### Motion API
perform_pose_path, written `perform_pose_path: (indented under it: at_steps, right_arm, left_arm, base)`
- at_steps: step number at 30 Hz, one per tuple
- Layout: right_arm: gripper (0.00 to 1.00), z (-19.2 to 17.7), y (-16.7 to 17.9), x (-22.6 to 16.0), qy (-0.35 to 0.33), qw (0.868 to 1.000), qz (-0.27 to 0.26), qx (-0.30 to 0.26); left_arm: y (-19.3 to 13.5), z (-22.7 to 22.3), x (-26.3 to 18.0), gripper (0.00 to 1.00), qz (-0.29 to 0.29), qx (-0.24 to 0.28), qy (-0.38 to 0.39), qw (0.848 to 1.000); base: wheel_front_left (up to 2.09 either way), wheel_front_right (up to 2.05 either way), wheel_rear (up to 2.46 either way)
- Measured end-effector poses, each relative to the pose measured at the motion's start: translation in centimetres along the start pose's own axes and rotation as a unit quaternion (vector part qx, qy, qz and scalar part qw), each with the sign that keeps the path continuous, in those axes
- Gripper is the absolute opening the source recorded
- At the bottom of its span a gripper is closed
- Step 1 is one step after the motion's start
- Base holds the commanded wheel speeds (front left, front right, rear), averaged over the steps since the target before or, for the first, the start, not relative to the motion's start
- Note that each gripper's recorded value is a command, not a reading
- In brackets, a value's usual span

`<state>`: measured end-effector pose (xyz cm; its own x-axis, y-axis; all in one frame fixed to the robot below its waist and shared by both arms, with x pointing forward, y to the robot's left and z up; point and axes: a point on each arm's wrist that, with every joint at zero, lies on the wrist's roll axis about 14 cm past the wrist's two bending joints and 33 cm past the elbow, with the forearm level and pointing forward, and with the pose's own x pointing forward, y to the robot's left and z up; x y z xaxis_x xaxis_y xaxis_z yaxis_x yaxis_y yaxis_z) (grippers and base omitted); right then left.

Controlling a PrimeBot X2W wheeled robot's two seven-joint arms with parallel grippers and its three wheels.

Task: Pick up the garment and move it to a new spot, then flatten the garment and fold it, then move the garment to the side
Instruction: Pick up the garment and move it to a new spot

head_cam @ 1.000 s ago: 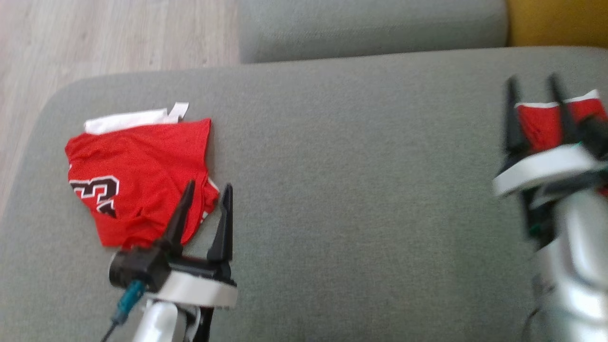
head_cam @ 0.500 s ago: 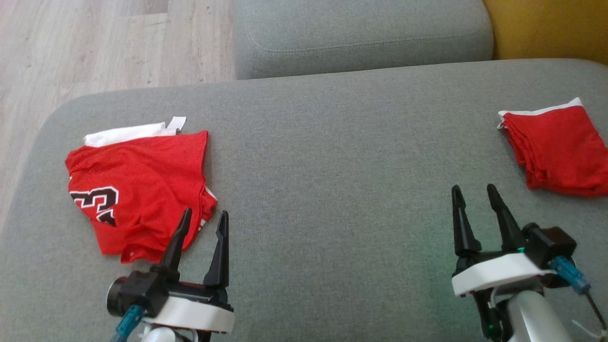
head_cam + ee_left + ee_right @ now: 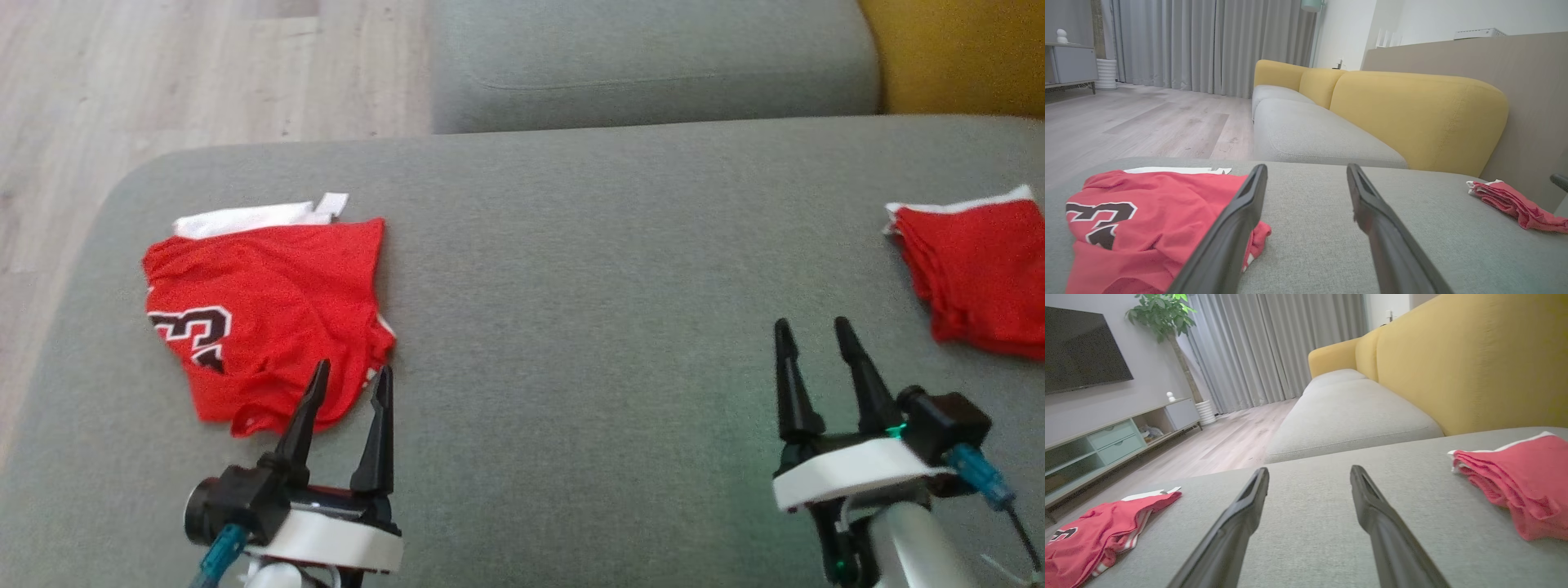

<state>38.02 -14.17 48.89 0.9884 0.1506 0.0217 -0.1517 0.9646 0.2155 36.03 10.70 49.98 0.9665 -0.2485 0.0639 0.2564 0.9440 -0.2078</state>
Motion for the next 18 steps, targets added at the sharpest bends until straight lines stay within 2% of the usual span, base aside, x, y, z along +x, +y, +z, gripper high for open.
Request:
perform_pose_path:
  at_steps: [8,18]
  right_arm:
    - [1.00,-2.1,5.6,0.1,0.030,0.996,0.084,-0.001]
    - [1.00,-3.5,12.5,0.4,0.054,0.981,0.188,0.005]
  left_arm:
    - [2.6,0.6,-2.2,1.00,0.047,0.012,-0.008,0.999]
    - [6.3,1.3,-6.7,1.00,0.126,0.020,-0.020,0.992]
  base:
    - [0.00,0.00,0.00]
    - [0.00,0.00,0.00]
